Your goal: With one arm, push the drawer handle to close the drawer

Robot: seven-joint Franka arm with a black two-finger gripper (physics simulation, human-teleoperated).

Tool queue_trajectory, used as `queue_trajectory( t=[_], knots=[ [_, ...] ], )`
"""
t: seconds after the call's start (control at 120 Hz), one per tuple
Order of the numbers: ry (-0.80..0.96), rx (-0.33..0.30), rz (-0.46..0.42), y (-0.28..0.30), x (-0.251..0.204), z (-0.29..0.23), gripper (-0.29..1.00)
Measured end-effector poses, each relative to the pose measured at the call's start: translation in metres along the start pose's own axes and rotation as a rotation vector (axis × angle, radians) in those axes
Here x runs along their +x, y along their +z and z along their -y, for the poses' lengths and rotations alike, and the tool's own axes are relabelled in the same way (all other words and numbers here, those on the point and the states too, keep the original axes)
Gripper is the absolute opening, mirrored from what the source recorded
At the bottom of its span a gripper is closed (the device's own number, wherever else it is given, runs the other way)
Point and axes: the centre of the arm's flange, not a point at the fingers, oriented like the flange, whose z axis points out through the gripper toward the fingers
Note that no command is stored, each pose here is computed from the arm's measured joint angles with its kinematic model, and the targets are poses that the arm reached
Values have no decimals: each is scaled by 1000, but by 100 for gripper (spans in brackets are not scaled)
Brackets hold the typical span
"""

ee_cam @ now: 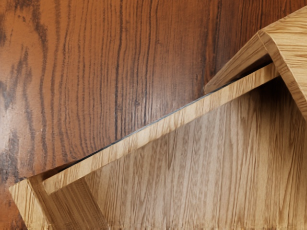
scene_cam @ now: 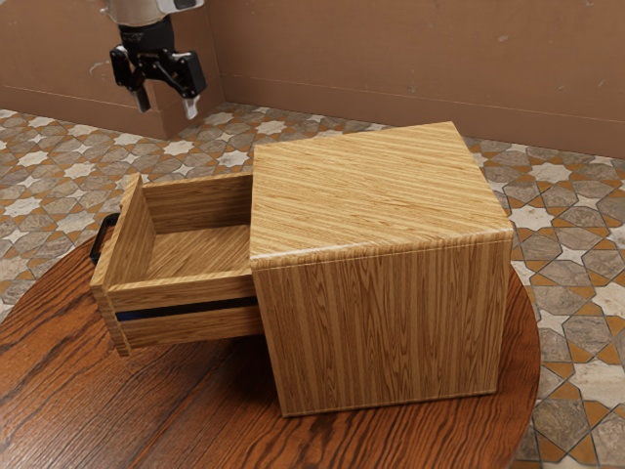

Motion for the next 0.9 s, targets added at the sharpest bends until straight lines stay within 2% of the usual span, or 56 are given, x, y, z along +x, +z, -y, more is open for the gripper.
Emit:
queue_trajectory(
  t=[0.192, 0.258, 0.317, 0.383, 0.475, 0.525, 0.625, 0.742, 0.808, 0.9],
  knots=[
    [-2, 1, 25, -1, -4, 0, 70],
    [26, -10, -134, -94, -53, -1, 70],
    [112, -34, -215, -142, -89, -7, 70],
    [213, -46, -235, -158, -105, -11, 70],
    [331, -35, -216, -160, -113, -15, 70],
    [394, -34, -153, -142, -123, -18, 70],
    [475, -11, -25, -77, -175, 0, 70],
    [567, 25, 71, 11, -193, 21, 70],
    [626, 35, 84, 45, -191, 32, 70],
    [715, 58, 50, 53, -186, 38, 70]
  ],
)
